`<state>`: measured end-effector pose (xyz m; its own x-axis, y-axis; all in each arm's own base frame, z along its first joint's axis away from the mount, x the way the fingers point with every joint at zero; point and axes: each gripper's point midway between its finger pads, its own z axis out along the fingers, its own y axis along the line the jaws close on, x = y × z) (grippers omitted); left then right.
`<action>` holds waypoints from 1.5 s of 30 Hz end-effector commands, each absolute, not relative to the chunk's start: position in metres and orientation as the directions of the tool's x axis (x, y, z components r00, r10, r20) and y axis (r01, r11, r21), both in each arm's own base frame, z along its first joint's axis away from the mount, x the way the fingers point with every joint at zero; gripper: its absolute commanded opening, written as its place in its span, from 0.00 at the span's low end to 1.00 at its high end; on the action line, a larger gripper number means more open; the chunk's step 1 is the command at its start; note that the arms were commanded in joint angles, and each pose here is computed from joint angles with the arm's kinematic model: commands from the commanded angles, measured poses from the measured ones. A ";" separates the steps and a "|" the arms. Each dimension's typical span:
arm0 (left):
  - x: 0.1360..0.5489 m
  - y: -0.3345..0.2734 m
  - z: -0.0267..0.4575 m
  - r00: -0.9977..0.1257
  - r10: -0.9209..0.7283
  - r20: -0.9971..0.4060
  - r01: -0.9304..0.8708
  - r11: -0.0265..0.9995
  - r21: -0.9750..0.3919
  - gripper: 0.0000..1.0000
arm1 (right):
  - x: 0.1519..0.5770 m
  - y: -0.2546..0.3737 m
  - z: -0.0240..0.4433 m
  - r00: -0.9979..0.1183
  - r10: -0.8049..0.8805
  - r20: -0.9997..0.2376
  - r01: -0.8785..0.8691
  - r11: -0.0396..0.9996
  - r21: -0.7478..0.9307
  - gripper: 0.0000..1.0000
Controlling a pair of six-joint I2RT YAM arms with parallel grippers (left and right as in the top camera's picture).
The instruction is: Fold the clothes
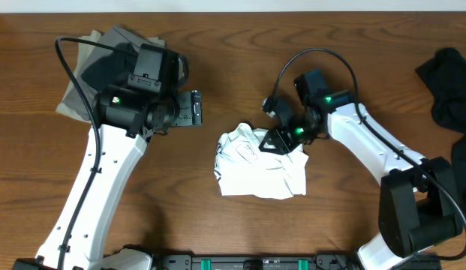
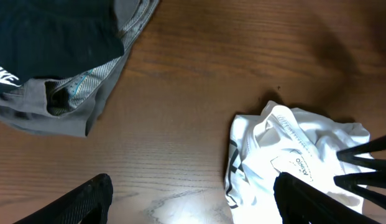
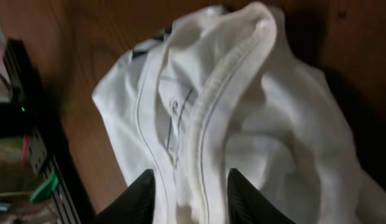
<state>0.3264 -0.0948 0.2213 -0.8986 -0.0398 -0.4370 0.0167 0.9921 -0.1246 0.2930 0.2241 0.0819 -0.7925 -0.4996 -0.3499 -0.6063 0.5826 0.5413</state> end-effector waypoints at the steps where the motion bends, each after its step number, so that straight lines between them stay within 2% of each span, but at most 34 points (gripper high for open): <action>1: 0.326 -0.091 0.224 -0.893 -0.033 -0.449 0.020 0.994 -0.112 0.85 | 0.294 0.231 0.086 -0.793 -0.493 -0.356 -0.607 0.602 0.518 0.40; 4: 0.326 -0.091 0.224 -0.893 -0.033 -0.449 0.020 0.994 -0.112 0.84 | 0.299 0.224 0.075 -0.806 -0.495 -0.325 -0.592 0.678 0.435 0.44; 6: 0.326 -0.091 0.224 -0.893 -0.033 -0.449 0.020 0.994 -0.112 0.84 | 0.297 0.226 0.073 -0.797 -0.510 -0.322 -0.603 0.680 0.417 0.45; 13: 0.326 -0.091 0.224 -0.893 -0.032 -0.448 0.020 0.994 -0.112 0.84 | 0.292 0.233 0.071 -0.786 -0.531 -0.317 -0.618 0.668 0.415 0.40; 16: 0.325 -0.091 0.223 -0.895 -0.032 -0.444 0.020 0.994 -0.111 0.84 | 0.294 0.227 0.059 -0.811 -0.516 -0.276 -0.585 0.712 0.389 0.38; 17: 0.324 -0.091 0.223 -0.896 -0.032 -0.443 0.019 0.994 -0.110 0.84 | 0.293 0.227 0.054 -0.816 -0.516 -0.260 -0.578 0.716 0.391 0.33; 18: 0.324 -0.091 0.223 -0.896 -0.032 -0.443 0.019 0.994 -0.110 0.84 | 0.291 0.229 0.051 -0.821 -0.514 -0.249 -0.570 0.712 0.411 0.22; 19: 0.324 -0.091 0.223 -0.896 -0.032 -0.443 0.019 0.994 -0.110 0.85 | 0.288 0.232 0.051 -0.822 -0.514 -0.245 -0.567 0.699 0.435 0.17; 25: 0.324 -0.091 0.223 -0.896 -0.031 -0.442 0.020 0.994 -0.110 0.85 | 0.274 0.255 0.077 -0.764 -0.552 -0.335 -0.634 0.542 0.551 0.01; 28: 0.324 -0.091 0.223 -0.896 -0.031 -0.442 0.020 0.994 -0.110 0.84 | 0.275 0.247 0.092 -0.746 -0.556 -0.367 -0.662 0.556 0.503 0.01; 29: 0.324 -0.091 0.223 -0.896 -0.031 -0.442 0.020 0.994 -0.110 0.84 | 0.279 0.238 0.096 -0.750 -0.551 -0.366 -0.661 0.596 0.456 0.01; 32: 0.324 -0.091 0.223 -0.896 -0.031 -0.442 0.019 0.994 -0.110 0.84 | 0.301 0.185 0.103 -0.828 -0.458 -0.323 -0.536 0.815 0.219 0.01; 34: 0.324 -0.091 0.223 -0.896 -0.031 -0.443 0.020 0.994 -0.110 0.84 | 0.308 0.158 0.114 -0.844 -0.420 -0.335 -0.478 0.871 0.113 0.01; 37: 0.325 -0.091 0.223 -0.896 -0.031 -0.443 0.020 0.994 -0.110 0.85 | 0.307 0.162 0.125 -0.834 -0.411 -0.369 -0.494 0.853 0.166 0.02; 39: 0.325 -0.091 0.223 -0.895 -0.032 -0.445 0.020 0.994 -0.111 0.85 | 0.305 0.174 0.124 -0.832 -0.408 -0.377 -0.511 0.828 0.231 0.15; 45: 0.325 -0.091 0.224 -0.895 -0.032 -0.446 0.020 0.994 -0.111 0.85 | 0.297 0.217 0.097 -0.815 -0.465 -0.347 -0.576 0.714 0.397 0.26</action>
